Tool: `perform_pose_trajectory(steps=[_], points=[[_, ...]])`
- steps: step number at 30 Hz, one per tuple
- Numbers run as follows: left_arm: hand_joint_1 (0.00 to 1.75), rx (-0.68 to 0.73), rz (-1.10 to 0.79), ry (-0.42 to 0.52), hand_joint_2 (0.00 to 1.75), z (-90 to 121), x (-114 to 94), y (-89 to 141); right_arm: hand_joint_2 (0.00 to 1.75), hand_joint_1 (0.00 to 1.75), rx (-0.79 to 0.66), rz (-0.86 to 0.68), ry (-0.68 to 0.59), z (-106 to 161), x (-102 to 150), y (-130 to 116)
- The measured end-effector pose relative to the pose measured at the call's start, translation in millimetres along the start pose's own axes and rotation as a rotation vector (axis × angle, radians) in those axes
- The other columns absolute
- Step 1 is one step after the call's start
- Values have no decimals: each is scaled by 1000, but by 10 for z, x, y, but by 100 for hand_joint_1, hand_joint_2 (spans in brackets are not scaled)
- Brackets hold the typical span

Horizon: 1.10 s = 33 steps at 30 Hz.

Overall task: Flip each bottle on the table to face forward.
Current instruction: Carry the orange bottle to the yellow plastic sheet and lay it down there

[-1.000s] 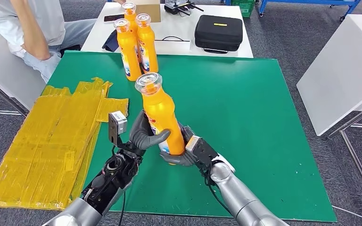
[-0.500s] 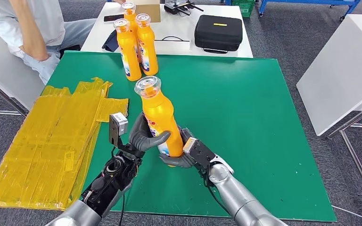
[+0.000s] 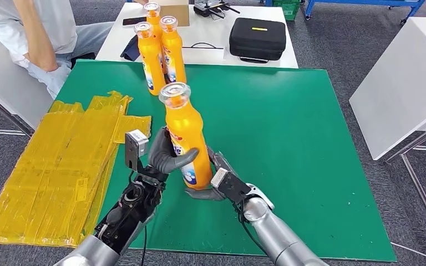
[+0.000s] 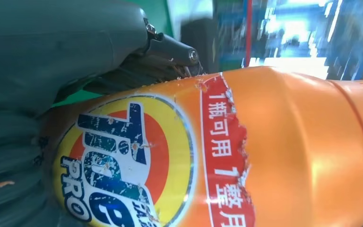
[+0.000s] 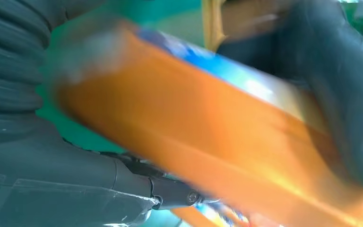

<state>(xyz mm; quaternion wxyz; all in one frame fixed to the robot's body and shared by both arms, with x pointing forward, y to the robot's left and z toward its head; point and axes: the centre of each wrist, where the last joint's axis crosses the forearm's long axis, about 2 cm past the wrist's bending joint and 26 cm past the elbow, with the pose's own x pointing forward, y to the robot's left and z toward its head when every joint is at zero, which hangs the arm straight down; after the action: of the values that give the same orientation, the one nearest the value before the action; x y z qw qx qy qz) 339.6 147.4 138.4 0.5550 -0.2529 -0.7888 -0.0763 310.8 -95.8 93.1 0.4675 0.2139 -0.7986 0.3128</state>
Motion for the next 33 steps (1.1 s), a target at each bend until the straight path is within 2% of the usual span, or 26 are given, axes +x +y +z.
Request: perform_pose_trajectory(steps=[4,8,10,14,19,21,23,25,27,28,30,33], points=[[175,58,45,-33,175,-55,90,166,175,0,-61,-76,-76,90,171,-8],[175,96,157,-62,175,-109,166,394,0,0,-120,-127,-150,217,380,-60],[175,146,172,-91,175,-104,182,519,0,0,-156,-157,-185,283,494,-107],[175,315,-31,-154,175,-42,233,812,0,0,-218,-149,-234,435,681,-207],[175,404,-192,-174,175,25,288,1020,0,0,-249,-120,-273,548,815,-287],[175,479,-459,-165,175,53,313,1090,0,0,-266,-120,-275,591,849,-291],[175,526,-900,-142,175,78,361,1154,0,0,-280,-132,-271,644,881,-294],[175,413,-1379,-140,175,76,398,1199,87,0,-284,-145,-269,687,909,-315],[175,149,-1813,-111,175,81,345,1255,175,0,-284,-150,-270,708,933,-357],[175,34,-1955,-76,175,114,275,1292,175,0,-285,-148,-272,713,943,-383],[175,-76,-2073,28,175,207,141,1391,175,0,-287,-136,-274,723,961,-434],[175,-42,-2050,214,175,280,60,1554,175,0,-287,-101,-276,730,993,-495]])
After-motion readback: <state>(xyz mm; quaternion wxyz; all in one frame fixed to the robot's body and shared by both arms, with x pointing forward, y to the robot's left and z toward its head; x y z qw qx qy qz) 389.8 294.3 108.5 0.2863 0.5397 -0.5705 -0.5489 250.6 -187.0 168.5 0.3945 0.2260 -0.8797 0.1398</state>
